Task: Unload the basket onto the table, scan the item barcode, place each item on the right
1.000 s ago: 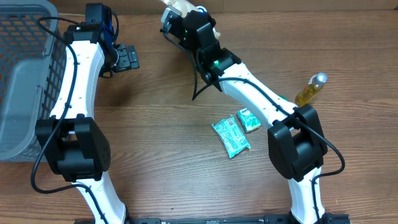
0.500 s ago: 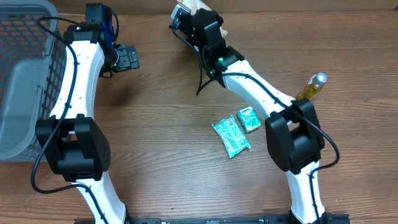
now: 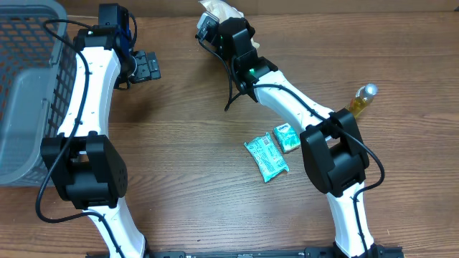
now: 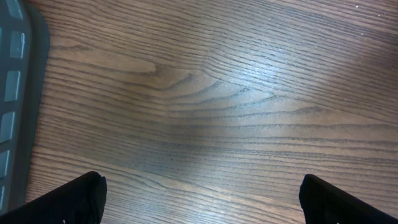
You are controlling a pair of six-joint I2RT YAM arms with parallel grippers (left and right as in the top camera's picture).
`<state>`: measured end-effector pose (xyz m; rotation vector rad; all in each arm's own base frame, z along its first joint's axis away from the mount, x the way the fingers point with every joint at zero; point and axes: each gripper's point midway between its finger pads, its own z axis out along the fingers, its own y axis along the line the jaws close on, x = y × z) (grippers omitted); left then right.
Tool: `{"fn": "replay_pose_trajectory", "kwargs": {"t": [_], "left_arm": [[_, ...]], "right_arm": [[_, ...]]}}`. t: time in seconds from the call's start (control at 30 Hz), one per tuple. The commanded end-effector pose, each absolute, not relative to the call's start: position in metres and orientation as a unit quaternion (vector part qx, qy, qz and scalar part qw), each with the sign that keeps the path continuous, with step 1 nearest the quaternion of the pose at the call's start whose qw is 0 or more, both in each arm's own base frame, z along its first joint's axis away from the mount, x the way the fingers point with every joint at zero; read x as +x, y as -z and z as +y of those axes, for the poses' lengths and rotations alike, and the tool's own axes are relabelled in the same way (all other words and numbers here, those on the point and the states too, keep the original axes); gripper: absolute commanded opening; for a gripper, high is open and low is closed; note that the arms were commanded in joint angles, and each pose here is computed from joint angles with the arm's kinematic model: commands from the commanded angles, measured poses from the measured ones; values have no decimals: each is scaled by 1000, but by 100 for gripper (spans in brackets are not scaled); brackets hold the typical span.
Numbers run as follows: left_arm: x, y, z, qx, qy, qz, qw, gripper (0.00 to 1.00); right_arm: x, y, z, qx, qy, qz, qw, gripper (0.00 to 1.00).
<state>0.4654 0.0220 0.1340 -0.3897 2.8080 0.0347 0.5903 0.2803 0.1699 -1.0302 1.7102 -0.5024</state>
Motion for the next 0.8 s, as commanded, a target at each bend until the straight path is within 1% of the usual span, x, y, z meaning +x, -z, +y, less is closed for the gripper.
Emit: {"fn": "replay_pose_trajectory", "kwargs": {"t": [0.0, 0.1, 0.23, 0.33, 0.47, 0.5, 0.53, 0.6, 0.63, 0.67, 0.77], "left_arm": [[468, -137, 20, -136, -15, 978, 158, 100], [468, -137, 20, -136, -15, 978, 158, 99], [468, -137, 20, -136, -15, 978, 158, 100], [468, -137, 20, -136, -15, 978, 158, 100], [468, -137, 20, -136, -15, 978, 158, 100], [468, -137, 20, -136, -15, 978, 158, 99], [468, -137, 20, -136, -15, 978, 158, 99], [468, -137, 20, -136, -15, 978, 158, 99], [468, -137, 20, -136, -15, 978, 158, 100], [468, -137, 20, -136, -15, 978, 158, 99], [468, -137, 20, -136, -15, 978, 158, 100]], "right_arm": [[580, -250, 274, -353, 163, 720, 575, 4], [562, -270, 275, -318, 94, 746, 577, 4], [527, -271, 282, -301, -34, 792, 530, 4], [494, -261, 290, -294, -142, 824, 462, 4], [441, -233, 295, -271, -278, 865, 317, 5], [413, -220, 293, -270, -321, 875, 241, 17], [401, -214, 288, -264, -328, 883, 208, 31], [382, -200, 274, -246, -316, 904, 153, 70], [377, -193, 265, -236, -300, 915, 134, 93], [374, -186, 256, -229, -278, 925, 121, 100], [374, -172, 232, -214, -207, 948, 110, 100]]}}
